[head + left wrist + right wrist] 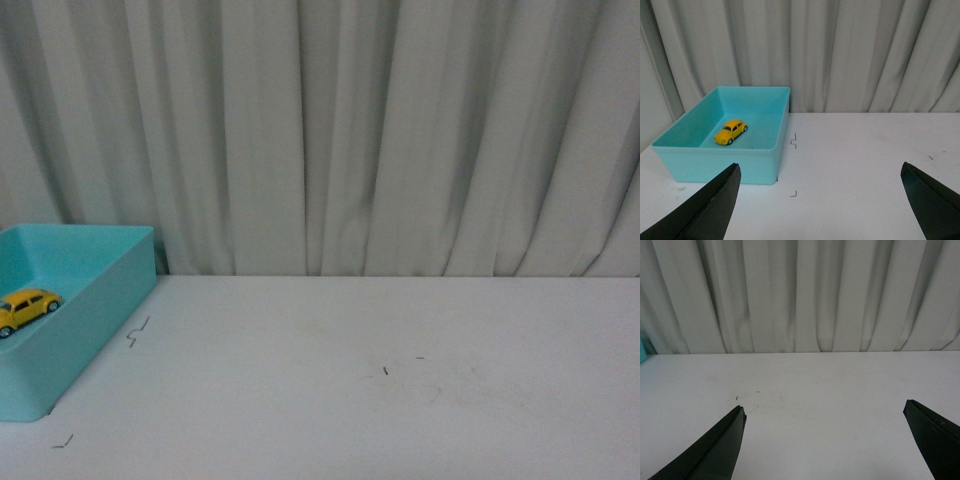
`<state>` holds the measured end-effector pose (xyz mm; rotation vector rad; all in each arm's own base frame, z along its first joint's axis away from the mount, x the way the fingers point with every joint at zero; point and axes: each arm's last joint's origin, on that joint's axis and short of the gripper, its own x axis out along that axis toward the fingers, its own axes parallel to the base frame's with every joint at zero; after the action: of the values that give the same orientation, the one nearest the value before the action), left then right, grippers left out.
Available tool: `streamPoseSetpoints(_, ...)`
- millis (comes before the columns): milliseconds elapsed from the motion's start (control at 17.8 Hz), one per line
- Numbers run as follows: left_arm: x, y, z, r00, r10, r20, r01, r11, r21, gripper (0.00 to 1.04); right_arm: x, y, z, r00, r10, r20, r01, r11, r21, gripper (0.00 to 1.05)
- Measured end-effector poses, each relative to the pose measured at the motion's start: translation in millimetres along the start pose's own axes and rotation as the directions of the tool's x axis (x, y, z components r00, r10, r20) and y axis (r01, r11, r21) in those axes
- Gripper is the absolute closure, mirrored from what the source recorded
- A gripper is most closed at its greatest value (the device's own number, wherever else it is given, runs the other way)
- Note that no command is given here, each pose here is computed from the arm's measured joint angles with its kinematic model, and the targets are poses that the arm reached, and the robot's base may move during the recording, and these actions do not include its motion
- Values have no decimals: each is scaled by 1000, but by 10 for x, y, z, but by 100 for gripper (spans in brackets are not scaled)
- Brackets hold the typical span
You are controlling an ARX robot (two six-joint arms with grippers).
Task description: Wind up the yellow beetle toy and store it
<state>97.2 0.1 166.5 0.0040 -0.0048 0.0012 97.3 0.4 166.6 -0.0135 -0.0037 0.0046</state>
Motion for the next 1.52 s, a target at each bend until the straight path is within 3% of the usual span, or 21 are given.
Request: streamPoseSetpoints(1519, 0, 0, -1, 1000, -1, -1, 1, 1000, -1, 7, 0, 0, 1, 1000, -1, 1, 1, 1000, 3, 7)
